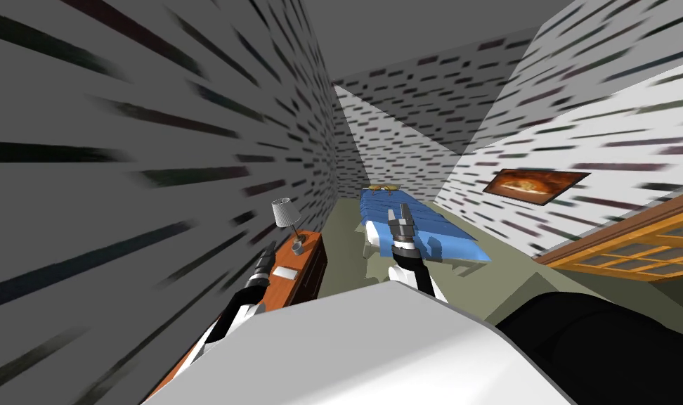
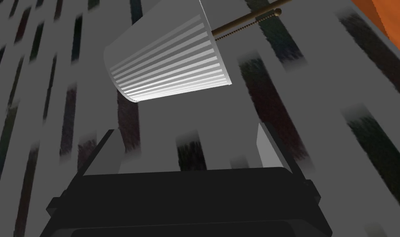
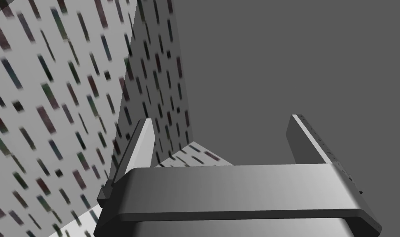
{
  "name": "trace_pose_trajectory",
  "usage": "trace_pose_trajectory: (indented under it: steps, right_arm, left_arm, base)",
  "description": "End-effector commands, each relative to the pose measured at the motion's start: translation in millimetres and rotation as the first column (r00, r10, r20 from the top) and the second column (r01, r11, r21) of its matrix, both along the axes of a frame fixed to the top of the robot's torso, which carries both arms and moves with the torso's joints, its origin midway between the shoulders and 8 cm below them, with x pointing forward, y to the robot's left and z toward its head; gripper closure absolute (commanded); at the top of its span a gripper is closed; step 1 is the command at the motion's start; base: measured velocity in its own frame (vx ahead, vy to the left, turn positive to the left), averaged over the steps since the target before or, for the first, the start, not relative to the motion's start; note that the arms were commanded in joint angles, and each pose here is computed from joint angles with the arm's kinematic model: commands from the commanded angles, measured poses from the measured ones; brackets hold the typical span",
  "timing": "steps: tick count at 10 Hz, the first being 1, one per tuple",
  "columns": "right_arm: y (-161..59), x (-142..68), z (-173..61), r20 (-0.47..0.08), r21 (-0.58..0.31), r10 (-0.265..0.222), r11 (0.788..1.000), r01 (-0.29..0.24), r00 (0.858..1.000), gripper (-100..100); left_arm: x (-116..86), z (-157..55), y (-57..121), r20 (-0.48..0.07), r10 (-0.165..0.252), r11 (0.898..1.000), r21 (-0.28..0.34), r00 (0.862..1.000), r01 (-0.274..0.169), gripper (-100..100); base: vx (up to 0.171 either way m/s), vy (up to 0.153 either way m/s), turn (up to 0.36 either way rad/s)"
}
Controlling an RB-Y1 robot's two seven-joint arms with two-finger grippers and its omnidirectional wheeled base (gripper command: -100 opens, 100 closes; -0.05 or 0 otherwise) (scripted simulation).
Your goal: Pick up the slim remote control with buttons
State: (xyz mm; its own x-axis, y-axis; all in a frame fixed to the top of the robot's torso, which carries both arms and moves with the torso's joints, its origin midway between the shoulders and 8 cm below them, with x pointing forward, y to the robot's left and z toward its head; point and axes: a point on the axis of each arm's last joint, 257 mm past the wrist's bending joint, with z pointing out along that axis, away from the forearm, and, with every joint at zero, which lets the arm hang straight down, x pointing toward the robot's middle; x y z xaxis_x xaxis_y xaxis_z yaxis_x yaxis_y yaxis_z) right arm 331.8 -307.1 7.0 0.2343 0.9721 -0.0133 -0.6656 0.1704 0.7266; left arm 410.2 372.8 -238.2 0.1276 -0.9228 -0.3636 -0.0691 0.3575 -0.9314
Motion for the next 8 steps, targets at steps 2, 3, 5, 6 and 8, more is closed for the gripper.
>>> trace_pose_trajectory:
  steps: [2, 3, 5, 6, 8]
  right_arm:
    - [0.0, 0.0, 0.0, 0.0, 0.0, 0.0, 1.0, 0.0, 1.0, 0]
    - [0.0, 0.0, 0.0, 0.0, 0.0, 0.0, 1.0, 0.0, 1.0, 0]
    - [0.0, 0.0, 0.0, 0.0, 0.0, 0.0, 1.0, 0.0, 1.0, 0]
    - [0.0, 0.0, 0.0, 0.0, 0.0, 0.0, 1.0, 0.0, 1.0, 0]
    - [0.0, 0.0, 0.0, 0.0, 0.0, 0.0, 1.0, 0.0, 1.0, 0]
  left_arm:
    - [-3.1, -32.4, 8.3, -0.095, 0.009, 1.0, -0.006, 0.995, -0.01, -100]
    - [-6.3, -55.6, 16.7, -0.164, 0.016, 1.0, -0.009, 0.986, -0.018, -100]
    - [-11.6, -80.8, 25.4, -0.24, 0.022, 1.0, -0.013, 0.971, -0.026, -100]
    - [-12.4, -83.9, 25.3, -0.252, 0.022, 1.0, -0.014, 0.968, -0.026, -100]
    - [-19.7, -108.8, 33.9, -0.328, 0.027, 0.999, -0.017, 0.944, -0.034, -100]
  base:
    - [0.025, -0.001, -0.07]
    - [0.031, -0.001, -0.092]
    - [0.032, 0.0, -0.077]
    - [0.033, 0.004, -0.057]
    - [0.036, 0.005, -0.077]
